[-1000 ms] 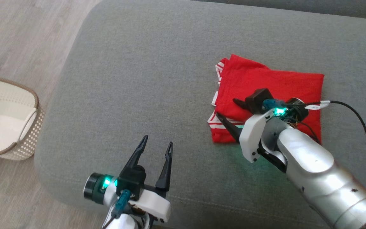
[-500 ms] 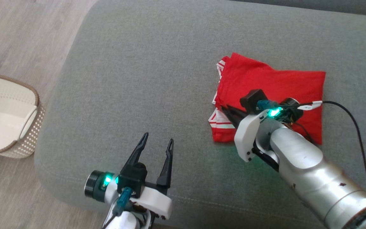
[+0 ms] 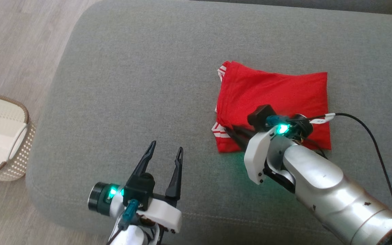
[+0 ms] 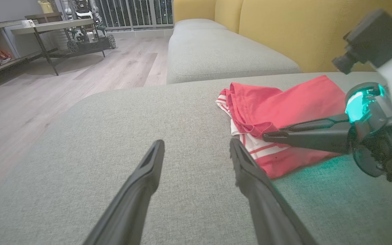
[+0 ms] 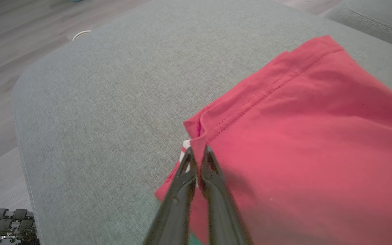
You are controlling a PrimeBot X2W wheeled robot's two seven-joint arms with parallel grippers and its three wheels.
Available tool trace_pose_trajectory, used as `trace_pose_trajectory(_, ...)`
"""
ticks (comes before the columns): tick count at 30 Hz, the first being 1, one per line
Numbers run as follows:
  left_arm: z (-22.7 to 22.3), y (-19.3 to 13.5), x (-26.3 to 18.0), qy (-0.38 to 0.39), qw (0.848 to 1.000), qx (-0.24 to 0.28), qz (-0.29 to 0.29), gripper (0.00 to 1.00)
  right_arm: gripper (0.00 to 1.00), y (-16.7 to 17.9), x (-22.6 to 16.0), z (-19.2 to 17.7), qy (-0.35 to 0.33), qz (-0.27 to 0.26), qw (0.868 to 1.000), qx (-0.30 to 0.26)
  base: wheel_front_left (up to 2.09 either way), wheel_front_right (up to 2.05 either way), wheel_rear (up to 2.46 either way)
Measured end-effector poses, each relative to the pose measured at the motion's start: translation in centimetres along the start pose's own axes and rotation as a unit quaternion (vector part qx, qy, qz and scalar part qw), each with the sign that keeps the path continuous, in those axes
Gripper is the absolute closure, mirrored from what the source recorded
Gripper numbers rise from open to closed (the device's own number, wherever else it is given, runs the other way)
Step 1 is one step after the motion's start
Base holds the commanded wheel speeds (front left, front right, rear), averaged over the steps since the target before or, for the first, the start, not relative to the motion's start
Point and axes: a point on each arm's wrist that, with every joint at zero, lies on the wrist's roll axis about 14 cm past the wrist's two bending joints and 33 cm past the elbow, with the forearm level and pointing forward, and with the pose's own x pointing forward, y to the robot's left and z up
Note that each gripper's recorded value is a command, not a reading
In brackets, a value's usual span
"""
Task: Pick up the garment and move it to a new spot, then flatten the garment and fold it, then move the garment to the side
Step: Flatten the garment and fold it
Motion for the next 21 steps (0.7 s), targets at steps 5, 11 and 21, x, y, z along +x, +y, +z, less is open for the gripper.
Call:
trace_pose_trajectory(5,0.3,-0.2,0.1,-0.005,1.0,0.0,-0.004,0.0,0.0,-1.2,-0.6,2.1,-0.053,-0.021,0.998,0.025,0.0,0.0,0.0)
trace_pose_trajectory(11,1.5,0.5,-0.2,-0.024,1.0,-0.002,0.012,0.0,0.0,-6.8,-4.0,5.2,-0.142,-0.111,0.983,0.046,0.0,0.0,0.0)
trace_pose_trajectory(21,3.9,1.6,-1.2,-0.064,0.997,-0.02,0.039,0.0,0.0,-12.4,-16.3,4.9,-0.247,-0.296,0.922,0.047,0.0,0.0,0.0)
